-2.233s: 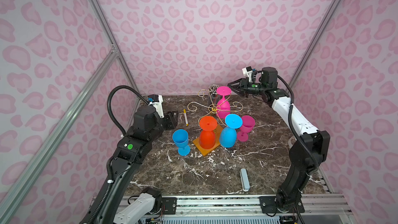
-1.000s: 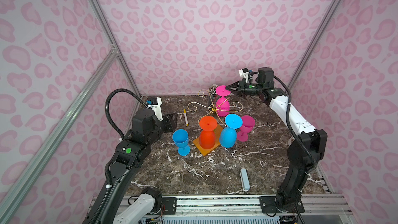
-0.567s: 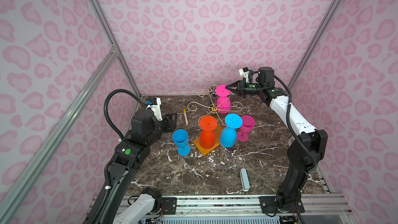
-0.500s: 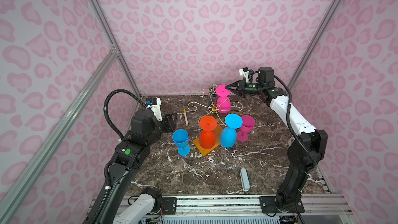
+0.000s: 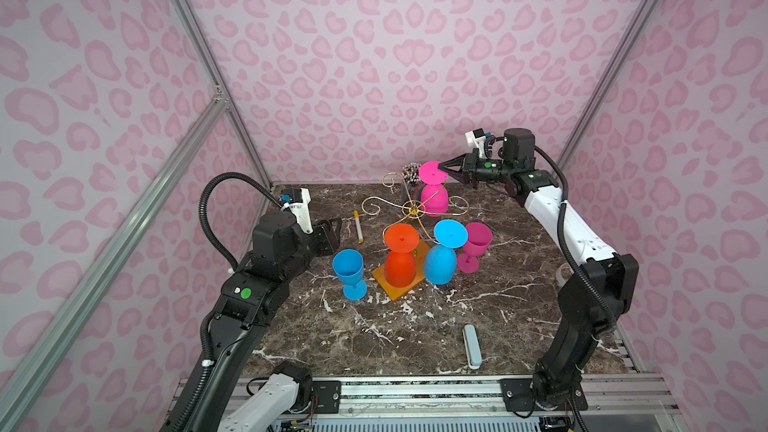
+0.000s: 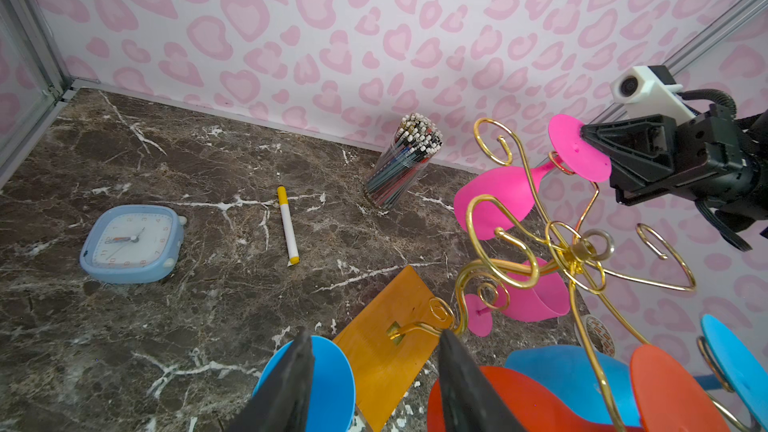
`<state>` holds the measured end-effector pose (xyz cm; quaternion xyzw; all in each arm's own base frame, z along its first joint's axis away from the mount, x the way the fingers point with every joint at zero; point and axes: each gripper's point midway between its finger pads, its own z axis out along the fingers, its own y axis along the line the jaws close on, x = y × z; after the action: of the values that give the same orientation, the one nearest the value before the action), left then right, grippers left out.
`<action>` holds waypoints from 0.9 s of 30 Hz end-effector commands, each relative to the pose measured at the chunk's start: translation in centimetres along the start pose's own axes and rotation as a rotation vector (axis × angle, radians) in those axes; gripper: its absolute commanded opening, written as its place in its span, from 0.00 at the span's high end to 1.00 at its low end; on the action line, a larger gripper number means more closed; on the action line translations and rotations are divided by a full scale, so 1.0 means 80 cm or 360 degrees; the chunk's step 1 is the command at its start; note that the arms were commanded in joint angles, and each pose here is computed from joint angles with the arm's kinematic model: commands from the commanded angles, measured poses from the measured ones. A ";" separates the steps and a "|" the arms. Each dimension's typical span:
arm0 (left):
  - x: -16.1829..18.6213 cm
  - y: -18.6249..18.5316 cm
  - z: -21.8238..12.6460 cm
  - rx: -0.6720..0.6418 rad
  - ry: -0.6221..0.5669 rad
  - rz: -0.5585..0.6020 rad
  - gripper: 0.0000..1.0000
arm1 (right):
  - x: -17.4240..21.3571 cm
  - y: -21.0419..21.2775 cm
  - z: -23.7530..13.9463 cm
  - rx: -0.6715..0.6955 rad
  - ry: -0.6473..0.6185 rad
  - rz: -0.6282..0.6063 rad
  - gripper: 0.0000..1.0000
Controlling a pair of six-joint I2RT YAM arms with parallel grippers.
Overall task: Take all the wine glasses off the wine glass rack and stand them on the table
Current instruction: 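Close the right gripper on the magenta glass stem and lift it off the rack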
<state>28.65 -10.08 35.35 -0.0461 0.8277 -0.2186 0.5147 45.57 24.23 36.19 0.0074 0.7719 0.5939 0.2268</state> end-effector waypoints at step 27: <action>-0.001 -0.001 -0.009 0.0018 -0.0025 0.0016 0.49 | 0.037 0.023 -0.029 0.0003 -0.0041 -0.0054 1.00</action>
<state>28.15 -9.93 35.64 -0.0449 0.8245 -0.2212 0.5189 41.92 23.08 36.66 0.0152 0.7742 0.5889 0.2315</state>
